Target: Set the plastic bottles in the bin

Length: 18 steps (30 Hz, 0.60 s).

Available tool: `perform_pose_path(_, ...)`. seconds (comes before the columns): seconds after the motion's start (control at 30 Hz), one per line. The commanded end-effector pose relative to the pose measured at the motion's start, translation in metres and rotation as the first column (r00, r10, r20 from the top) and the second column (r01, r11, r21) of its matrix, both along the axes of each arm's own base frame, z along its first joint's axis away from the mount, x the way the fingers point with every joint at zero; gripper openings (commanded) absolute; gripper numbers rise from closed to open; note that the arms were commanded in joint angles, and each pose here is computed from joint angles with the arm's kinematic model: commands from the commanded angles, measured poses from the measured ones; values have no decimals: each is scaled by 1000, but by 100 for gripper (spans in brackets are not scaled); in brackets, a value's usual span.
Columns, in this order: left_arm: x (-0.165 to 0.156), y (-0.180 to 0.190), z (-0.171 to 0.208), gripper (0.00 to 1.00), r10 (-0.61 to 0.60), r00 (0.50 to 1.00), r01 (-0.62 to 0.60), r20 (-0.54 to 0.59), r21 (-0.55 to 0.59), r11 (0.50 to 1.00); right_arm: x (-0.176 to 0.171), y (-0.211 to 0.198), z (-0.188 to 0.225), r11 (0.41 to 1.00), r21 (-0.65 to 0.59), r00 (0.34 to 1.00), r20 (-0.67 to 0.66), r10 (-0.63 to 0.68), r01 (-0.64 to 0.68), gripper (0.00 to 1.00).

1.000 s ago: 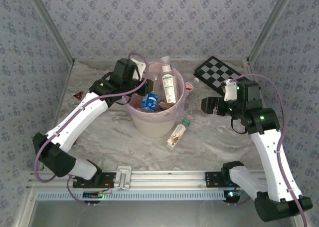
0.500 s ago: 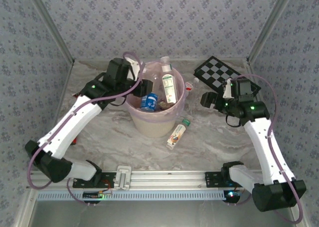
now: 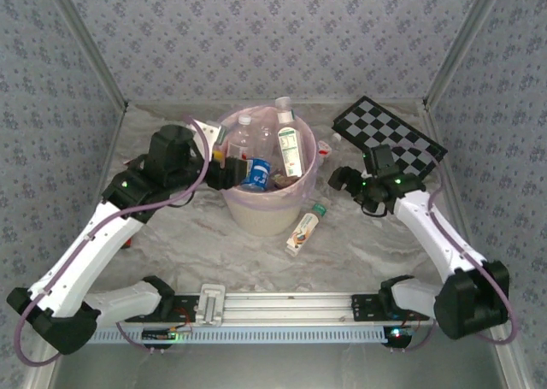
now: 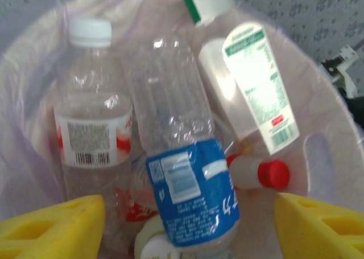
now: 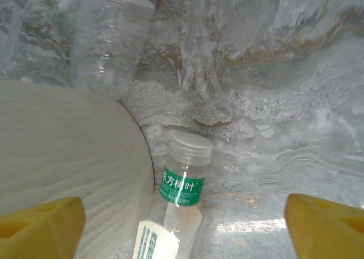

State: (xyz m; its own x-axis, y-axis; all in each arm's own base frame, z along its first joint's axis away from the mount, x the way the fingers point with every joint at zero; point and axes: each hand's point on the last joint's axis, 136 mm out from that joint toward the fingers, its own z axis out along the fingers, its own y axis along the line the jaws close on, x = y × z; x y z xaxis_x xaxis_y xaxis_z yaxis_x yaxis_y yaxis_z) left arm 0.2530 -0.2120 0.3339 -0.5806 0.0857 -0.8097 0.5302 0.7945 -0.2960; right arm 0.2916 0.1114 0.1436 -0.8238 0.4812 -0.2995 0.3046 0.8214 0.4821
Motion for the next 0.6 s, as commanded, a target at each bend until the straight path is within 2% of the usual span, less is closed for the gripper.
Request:
perform_pose_path(0.0, -9, 1, 15, 78, -6, 999, 9, 39, -55, 998, 6, 15, -20, 997, 80, 999, -33, -7, 10, 82)
perform_pose_path(0.13, -13, 6, 18, 78, 1, 999, 2, 50, -57, 998, 2, 31, -50, 994, 112, 994, -110, 17, -5, 77)
perform_pose_path(0.33, -10, 8, 26, 78, 13, 997, -9, 74, -55, 998, -1, 54, -91, 991, 131, 978, -200, 65, -39, 77)
perform_pose_path(0.57, -9, 3, 30, 78, -6, 998, 10, 68, -63, 998, 6, 64, -108, 989, 133, 969, -231, 89, -59, 71)
